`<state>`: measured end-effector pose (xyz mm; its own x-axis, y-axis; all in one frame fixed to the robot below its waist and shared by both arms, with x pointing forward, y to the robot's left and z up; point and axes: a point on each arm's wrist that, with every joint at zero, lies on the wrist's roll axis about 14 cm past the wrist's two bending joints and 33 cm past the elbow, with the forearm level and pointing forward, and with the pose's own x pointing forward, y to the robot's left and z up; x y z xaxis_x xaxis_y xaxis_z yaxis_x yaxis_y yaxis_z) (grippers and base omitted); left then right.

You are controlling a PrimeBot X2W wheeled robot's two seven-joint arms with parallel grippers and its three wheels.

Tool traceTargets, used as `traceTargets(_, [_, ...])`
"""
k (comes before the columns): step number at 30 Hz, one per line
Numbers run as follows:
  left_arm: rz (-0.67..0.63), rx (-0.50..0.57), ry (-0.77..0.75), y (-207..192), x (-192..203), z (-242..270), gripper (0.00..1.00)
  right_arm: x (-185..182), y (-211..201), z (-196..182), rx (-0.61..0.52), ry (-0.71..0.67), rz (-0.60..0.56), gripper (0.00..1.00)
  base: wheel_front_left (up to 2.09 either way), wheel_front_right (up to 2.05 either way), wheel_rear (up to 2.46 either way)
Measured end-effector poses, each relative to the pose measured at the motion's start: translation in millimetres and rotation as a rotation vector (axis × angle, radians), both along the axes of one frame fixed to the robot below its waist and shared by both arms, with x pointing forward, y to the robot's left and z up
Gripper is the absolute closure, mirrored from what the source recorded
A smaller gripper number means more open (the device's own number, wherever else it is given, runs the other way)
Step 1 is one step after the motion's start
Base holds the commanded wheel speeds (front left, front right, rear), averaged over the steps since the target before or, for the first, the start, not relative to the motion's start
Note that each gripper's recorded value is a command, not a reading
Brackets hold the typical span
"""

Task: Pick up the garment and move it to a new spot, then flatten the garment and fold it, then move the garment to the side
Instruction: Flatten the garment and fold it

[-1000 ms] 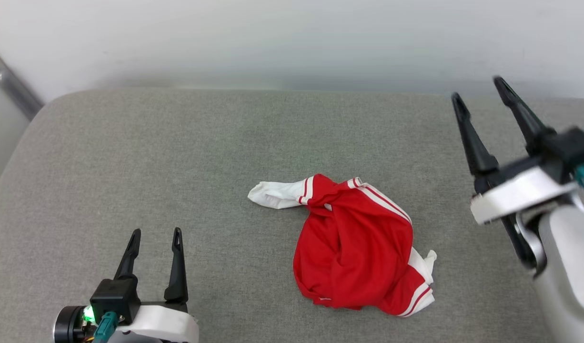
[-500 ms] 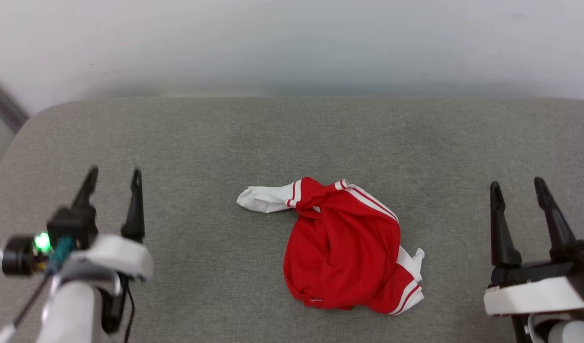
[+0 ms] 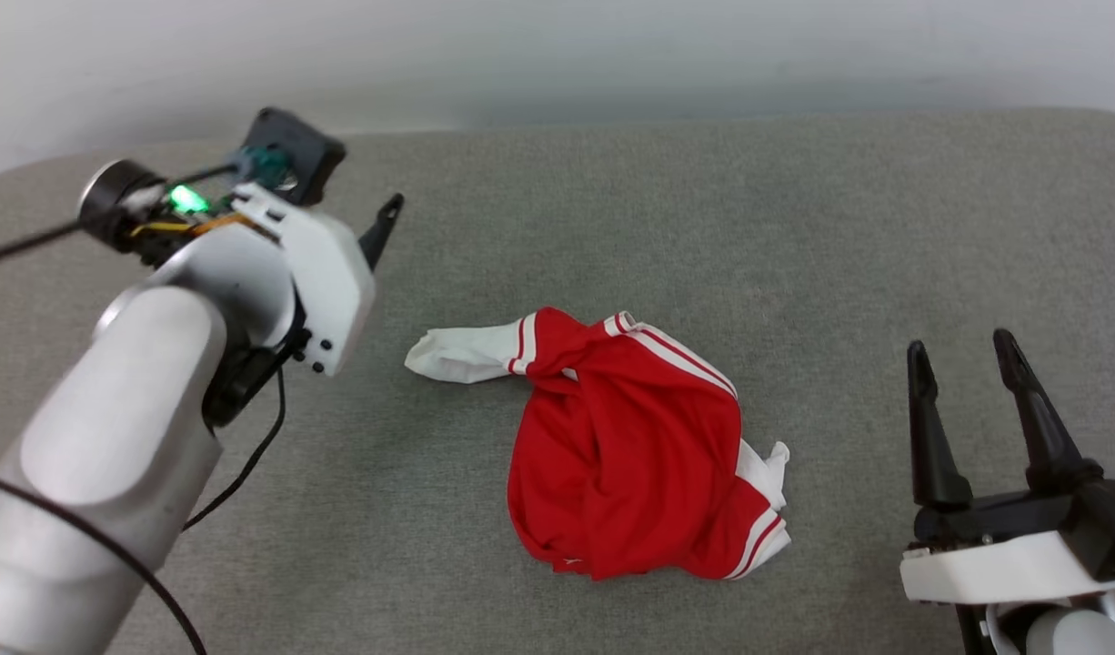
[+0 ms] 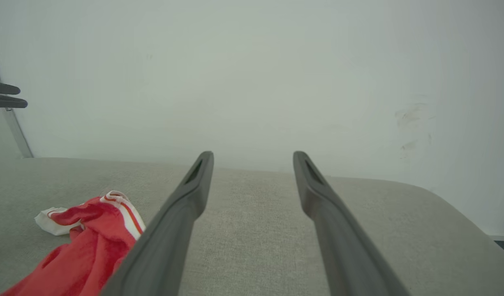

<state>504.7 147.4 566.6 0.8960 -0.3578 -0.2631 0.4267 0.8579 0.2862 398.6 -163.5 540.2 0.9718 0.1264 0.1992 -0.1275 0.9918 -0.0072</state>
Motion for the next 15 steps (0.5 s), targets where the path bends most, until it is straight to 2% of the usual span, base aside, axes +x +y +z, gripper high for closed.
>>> traceTargets(3, [-0.080,0.065,0.166,-21,2,-22,0.00,7,1,-2,-0.004,0.002,0.001,0.00,0.00,0.00,0.00])
traceTargets(4, [-0.136,0.100,0.367,-36,-3,-50,0.00,14,3,-6,-0.013,0.008,0.007,0.00,0.00,0.00,0.00])
traceTargets(12, [-0.164,0.228,0.730,-35,-7,-111,0.00,30,5,-20,-0.033,0.039,0.018,0.00,0.00,0.00,0.00])
traceTargets(15, [-0.162,0.295,0.819,-30,-9,-135,0.00,35,3,-26,-0.040,0.050,0.014,0.00,0.00,0.00,0.00])
